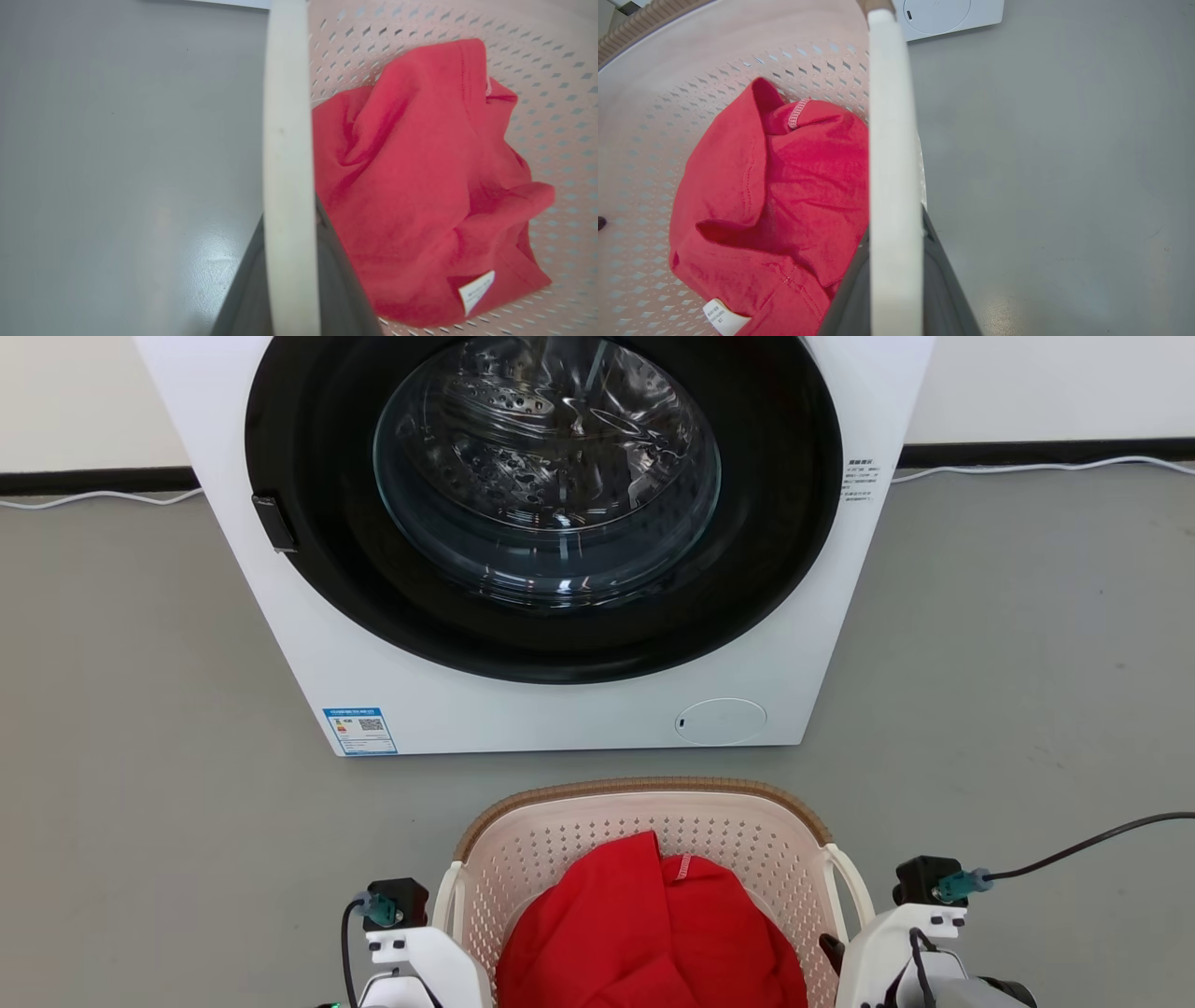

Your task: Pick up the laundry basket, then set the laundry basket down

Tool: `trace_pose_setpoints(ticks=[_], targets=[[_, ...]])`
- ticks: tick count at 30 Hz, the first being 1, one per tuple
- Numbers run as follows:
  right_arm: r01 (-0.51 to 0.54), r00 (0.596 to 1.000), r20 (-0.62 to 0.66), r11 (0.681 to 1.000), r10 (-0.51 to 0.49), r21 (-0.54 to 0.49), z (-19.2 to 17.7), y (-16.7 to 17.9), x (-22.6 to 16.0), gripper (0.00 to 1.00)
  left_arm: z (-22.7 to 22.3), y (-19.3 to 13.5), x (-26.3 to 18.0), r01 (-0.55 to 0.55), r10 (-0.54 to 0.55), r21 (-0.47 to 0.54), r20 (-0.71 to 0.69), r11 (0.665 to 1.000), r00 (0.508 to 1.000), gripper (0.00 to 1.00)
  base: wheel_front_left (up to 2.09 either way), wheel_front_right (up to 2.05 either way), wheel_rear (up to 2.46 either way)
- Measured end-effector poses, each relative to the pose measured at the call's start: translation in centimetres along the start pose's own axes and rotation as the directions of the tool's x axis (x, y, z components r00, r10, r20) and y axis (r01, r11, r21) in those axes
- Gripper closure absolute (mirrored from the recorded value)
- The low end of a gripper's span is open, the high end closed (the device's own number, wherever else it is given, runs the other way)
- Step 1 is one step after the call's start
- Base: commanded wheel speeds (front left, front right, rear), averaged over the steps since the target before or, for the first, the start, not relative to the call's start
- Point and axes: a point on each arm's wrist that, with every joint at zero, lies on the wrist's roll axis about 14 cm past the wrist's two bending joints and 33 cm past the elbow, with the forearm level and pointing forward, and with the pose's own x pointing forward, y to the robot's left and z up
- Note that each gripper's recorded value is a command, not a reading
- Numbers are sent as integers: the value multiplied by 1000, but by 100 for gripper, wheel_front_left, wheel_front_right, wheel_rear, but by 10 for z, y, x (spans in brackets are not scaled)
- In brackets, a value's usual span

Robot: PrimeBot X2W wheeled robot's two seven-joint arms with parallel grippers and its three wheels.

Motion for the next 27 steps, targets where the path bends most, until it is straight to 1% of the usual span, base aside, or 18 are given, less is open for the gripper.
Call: trace_pose_setpoints(ticks=[18,27], targets=[[5,1000,-7,1000,-5,18,-2,-4,4,100,6,0,6,3,-3,13,1,1000,1000,100,0,0,0],[-2,1000,2,1000,2,24,4,-4,13,100,7,3,13,1,-1,12,-5,1000,1000,100,0,0,0]])
